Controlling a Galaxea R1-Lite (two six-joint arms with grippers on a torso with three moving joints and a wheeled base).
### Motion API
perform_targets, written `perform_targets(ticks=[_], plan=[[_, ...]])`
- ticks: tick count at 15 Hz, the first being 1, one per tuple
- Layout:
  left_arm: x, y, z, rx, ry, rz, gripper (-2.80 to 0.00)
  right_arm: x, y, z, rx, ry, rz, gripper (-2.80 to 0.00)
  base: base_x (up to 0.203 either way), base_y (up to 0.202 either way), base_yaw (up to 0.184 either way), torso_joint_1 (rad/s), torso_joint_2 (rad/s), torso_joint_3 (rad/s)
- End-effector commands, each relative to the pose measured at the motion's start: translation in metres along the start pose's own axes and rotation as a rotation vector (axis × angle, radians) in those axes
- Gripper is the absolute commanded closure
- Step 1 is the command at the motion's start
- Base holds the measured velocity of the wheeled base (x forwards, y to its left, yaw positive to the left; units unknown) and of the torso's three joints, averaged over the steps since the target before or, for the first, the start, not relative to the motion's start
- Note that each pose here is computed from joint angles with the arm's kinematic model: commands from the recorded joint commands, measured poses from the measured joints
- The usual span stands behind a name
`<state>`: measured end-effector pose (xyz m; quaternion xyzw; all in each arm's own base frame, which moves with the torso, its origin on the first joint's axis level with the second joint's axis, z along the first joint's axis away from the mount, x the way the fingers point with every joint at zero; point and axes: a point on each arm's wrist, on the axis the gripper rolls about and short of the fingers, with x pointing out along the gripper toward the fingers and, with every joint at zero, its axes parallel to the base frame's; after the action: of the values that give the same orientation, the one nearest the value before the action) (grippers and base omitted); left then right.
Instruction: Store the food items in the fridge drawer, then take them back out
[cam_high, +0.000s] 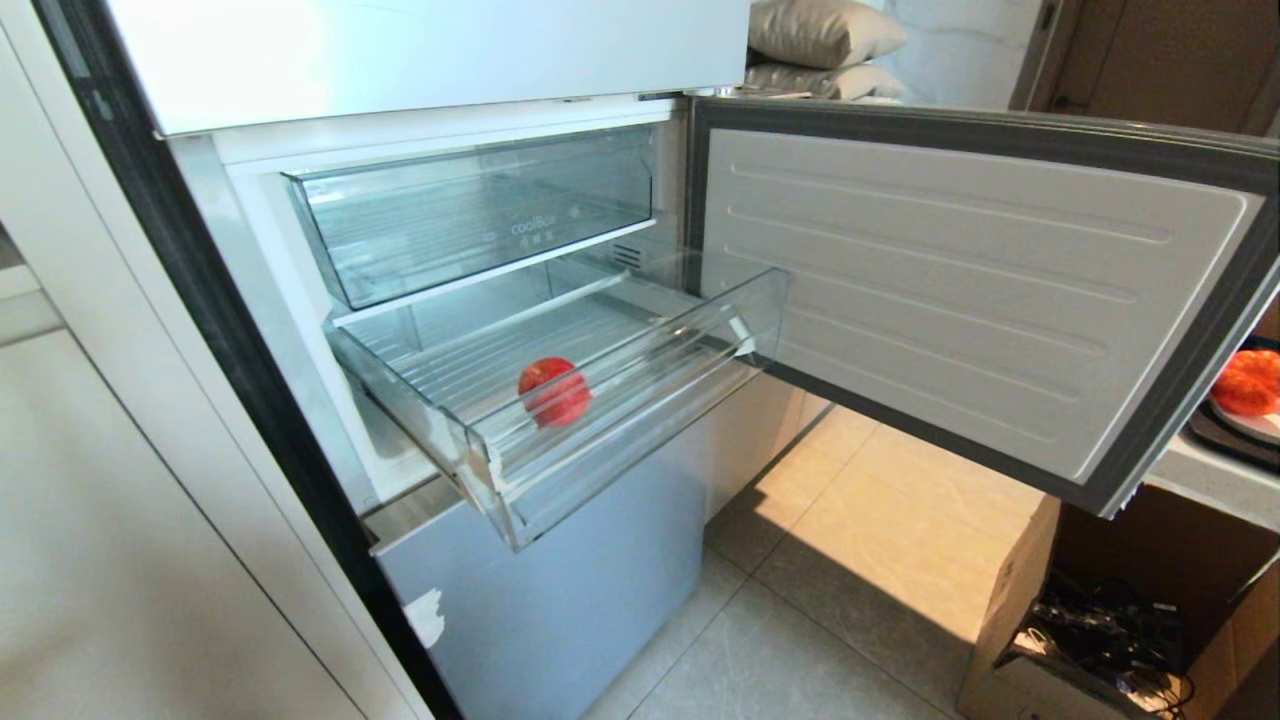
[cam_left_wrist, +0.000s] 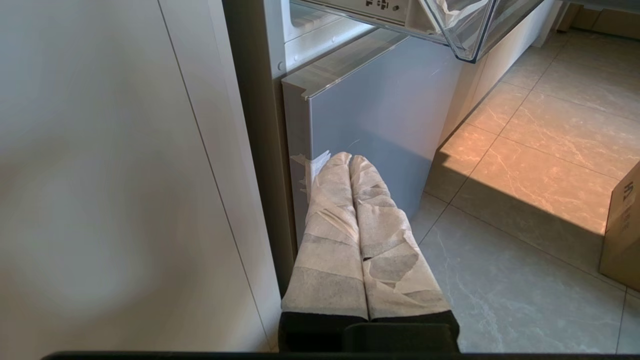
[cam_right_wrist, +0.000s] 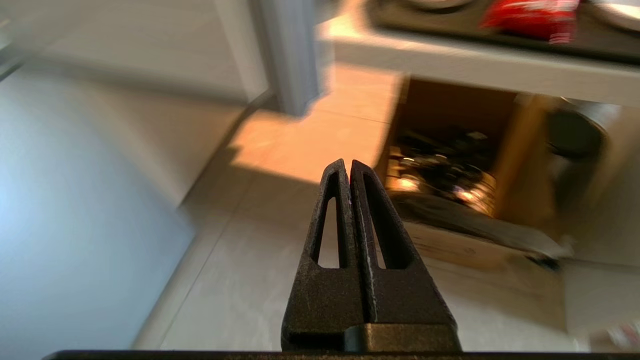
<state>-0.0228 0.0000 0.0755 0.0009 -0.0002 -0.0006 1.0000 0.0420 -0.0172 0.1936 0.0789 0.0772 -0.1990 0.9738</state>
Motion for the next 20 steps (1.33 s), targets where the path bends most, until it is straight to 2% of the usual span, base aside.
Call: perform_targets(ticks=[1,3,4,10,20], plan=[[0.000,0.000,0.000,0.000,0.000,0.000,0.00,0.066,-0.025,0.018,0.076,0.097,-0.162,0.00,0.000,0.000,0.000,0.000,0.00,0.000],[0.000,0.000,0.000,0.000,0.000,0.001,0.00,0.091,-0.046,0.039,0.087,0.062,-0.180,0.00,0.000,0.000,0.000,0.000,0.00,0.000],[0.000,0.000,0.000,0.000,-0.001,0.000,0.00,0.102,-0.052,0.046,0.077,0.054,-0.175,-2.80,0.000,0.000,0.000,0.000,0.00,0.000],[0.000,0.000,0.000,0.000,0.000,0.000,0.00,0.170,-0.083,0.053,0.030,0.151,-0.159,-2.80,0.000,0.000,0.000,0.000,0.00,0.000],[0.000,0.000,0.000,0.000,0.000,0.000,0.00,0.277,-0.114,0.061,-0.026,0.104,0.009,-2.80,0.000,0.000,0.000,0.000,0.00,0.000]])
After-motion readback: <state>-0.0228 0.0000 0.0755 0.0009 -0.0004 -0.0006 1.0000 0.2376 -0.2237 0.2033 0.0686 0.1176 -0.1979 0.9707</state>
